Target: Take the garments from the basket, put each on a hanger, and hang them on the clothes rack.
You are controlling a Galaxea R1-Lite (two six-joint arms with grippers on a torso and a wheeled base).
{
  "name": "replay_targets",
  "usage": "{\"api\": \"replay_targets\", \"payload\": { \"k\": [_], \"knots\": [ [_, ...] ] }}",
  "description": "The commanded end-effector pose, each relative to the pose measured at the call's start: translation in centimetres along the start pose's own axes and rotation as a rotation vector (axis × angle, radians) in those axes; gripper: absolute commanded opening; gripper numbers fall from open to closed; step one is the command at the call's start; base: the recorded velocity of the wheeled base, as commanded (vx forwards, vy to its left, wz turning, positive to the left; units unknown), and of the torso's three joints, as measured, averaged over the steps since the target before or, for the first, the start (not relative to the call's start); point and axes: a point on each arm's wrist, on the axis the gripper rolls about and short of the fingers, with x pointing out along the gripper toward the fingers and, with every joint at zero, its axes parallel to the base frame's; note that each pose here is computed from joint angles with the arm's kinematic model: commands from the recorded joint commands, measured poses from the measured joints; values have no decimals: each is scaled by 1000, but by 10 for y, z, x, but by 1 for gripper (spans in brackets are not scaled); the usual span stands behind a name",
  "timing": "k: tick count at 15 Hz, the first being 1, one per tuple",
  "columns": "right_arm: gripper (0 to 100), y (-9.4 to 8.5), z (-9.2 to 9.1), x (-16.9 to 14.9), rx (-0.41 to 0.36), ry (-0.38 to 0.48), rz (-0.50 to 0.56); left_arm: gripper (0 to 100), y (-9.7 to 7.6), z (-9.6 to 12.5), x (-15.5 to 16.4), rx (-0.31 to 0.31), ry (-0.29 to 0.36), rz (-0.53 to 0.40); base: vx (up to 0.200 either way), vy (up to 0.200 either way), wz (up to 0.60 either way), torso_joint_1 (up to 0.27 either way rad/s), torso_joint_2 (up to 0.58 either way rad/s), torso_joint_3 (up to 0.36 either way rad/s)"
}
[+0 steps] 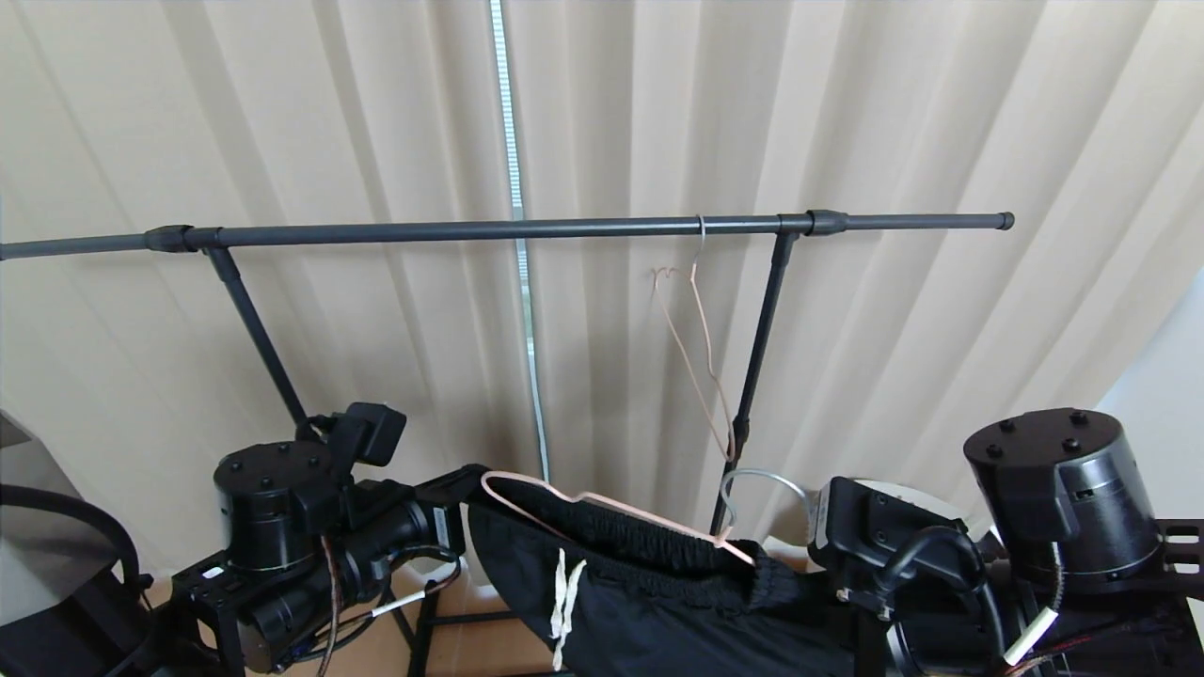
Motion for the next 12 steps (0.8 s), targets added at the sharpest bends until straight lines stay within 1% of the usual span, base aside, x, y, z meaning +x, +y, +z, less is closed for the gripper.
{"api": "replay_targets", "payload": {
  "k": [1,3,6,9,12],
  "knots": [
    [0,0,-3,9,5,33,11,0,2,2,-1,-1,-8,6,0,0,0,0,0,0],
    [0,0,-4,10,6,42,10,0,3,7,-4,1,-32,9,0,0,0,0,0,0],
    [0,-2,-7,20,10,81,-4,0,1,15,-11,3,-67,1,0,0,0,0,0,0],
    [0,0,-7,27,1,104,-20,0,-4,20,-19,38,-87,-16,0,0,0,0,0,0],
    [0,0,-4,31,0,104,-18,0,-23,20,-29,73,-93,-84,0,0,0,0,0,0]
  ]
}}
